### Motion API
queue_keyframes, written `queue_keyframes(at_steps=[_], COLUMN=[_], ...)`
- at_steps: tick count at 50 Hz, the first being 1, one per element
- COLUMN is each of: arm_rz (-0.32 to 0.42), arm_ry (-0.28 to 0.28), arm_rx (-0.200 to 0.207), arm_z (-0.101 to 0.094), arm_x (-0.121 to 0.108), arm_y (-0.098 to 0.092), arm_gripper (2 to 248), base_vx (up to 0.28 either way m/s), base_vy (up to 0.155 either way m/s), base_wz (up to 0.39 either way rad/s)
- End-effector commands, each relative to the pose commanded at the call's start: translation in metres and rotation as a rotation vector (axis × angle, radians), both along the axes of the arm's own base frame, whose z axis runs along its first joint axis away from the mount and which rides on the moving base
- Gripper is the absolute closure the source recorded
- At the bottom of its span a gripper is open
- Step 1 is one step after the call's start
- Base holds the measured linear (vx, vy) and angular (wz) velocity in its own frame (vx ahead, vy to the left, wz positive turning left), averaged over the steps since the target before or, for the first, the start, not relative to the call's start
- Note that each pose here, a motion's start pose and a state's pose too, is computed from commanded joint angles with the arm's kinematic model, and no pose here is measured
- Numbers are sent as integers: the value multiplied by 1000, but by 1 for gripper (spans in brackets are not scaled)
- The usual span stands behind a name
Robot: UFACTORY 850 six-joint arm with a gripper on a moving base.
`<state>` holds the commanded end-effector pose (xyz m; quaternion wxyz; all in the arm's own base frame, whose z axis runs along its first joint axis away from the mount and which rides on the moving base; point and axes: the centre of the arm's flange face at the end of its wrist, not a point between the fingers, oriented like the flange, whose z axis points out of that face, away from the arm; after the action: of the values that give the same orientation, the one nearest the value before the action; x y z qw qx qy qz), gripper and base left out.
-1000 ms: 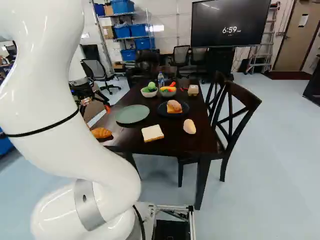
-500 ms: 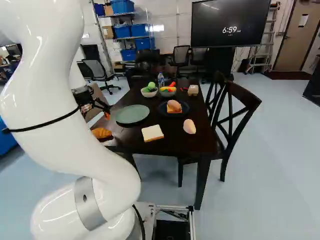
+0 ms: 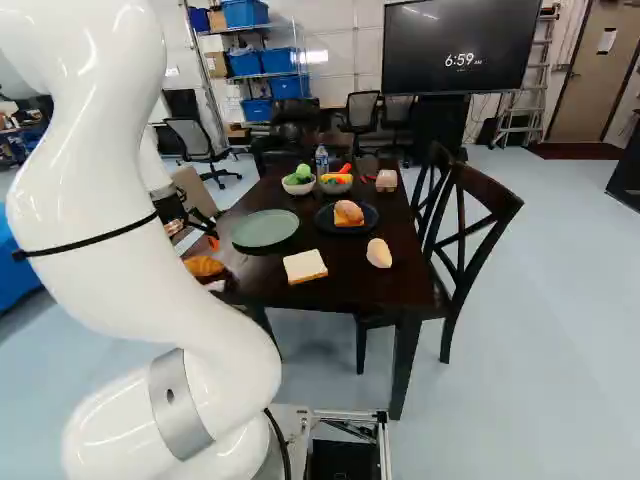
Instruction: Move the croissant to the empty plate
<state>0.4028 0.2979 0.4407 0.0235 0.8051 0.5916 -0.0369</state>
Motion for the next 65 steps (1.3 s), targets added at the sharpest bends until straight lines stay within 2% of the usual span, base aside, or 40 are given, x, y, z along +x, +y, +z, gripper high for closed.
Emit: queue_keyframes(at_steps=[17,18,23,24,28,29,33,34,39,40,44,45,49,50,54,55,60,61,65], arm_rz=[0,0,0,0,0,0,0,0,0,0,0,1,1,1,1,1,1,1,1], arm_ry=[0,0,0,0,0,0,-1,-1,-4,-5,-9,-10,-16,-17,-19,-19,-19,-19,-19], arm_rx=[0,0,0,0,0,0,1,1,4,4,7,8,13,14,16,16,16,16,16], arm_z=[0,0,0,0,0,0,0,0,0,0,0,0,0,0,0,0,0,0,0], arm_x=[0,0,0,0,0,0,0,0,0,0,1,1,1,2,2,2,2,2,2], arm_y=[0,0,0,0,0,0,0,0,0,0,1,1,1,1,1,1,1,1,1], arm_gripper=[6,19,19,31,31,44,44,56,56,68,68,80,80,92,92,104,104,116,116], base_vx=[0,0,0,0,0,0,0,0,0,0,0,0,0,0,0,0,0,0,0], base_vy=[0,0,0,0,0,0,0,0,0,0,0,0,0,0,0,0,0,0,0], base_wz=[0,0,0,0,0,0,0,0,0,0,0,0,0,0,0,0,0,0,0])
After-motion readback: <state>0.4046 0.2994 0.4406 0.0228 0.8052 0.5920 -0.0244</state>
